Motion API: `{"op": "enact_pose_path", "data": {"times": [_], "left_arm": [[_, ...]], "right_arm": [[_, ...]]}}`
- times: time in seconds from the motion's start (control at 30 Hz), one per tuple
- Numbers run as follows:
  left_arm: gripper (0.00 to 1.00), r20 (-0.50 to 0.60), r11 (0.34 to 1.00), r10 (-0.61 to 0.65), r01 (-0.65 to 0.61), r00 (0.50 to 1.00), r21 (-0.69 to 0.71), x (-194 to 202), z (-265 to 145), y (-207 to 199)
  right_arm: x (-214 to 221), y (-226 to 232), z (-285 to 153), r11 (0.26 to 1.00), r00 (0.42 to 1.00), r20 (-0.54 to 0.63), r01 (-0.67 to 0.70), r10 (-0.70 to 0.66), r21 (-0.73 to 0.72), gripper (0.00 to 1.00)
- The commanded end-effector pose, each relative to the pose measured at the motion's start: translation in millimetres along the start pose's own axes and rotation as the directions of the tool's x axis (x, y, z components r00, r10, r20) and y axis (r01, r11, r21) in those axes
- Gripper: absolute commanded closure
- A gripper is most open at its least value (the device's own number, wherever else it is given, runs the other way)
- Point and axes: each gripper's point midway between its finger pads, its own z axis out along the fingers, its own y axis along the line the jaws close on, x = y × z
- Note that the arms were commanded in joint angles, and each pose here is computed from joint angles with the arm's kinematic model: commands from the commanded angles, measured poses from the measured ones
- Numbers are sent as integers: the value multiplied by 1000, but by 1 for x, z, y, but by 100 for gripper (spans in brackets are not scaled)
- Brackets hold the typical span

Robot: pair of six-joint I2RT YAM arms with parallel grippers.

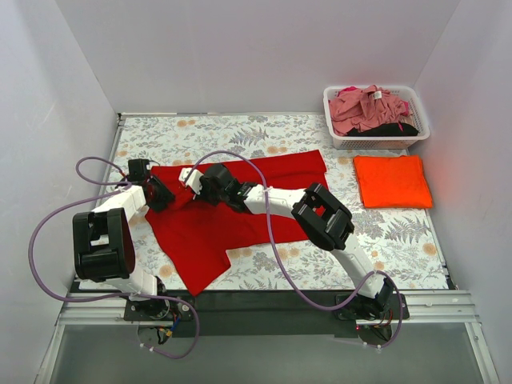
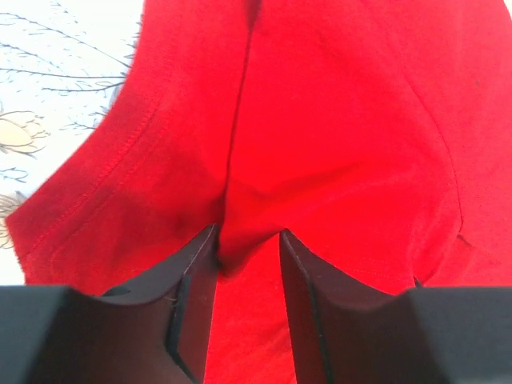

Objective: Fold and stack the t-shirts
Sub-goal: Fold the tshirt

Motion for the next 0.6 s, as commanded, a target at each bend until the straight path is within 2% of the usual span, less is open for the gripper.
{"op": "enact_pose_path", "data": {"times": [0.0,0.07,0.13,0.23,0.57], "left_arm": [[66,42,997,19,-23,999,80,-13,-12,-20],[67,47,996,21,-24,999,81,-13,-13,-20],[76,42,996,20,-23,999,84,-12,-13,-20],[81,29,995,11,-14,1000,99,-7,-17,-21],[81,-14,998,-57,56,998,-32,11,-27,4]], "right_arm": [[-24,-9,-10,1000,998,66,-8,7,15,99],[-23,-8,-10,1000,998,65,-8,7,14,99],[-23,-9,-10,1000,998,64,-9,8,15,99],[-22,-10,-11,1000,998,64,-8,7,17,99],[-19,-12,-18,1000,998,57,3,-4,19,98]]}}
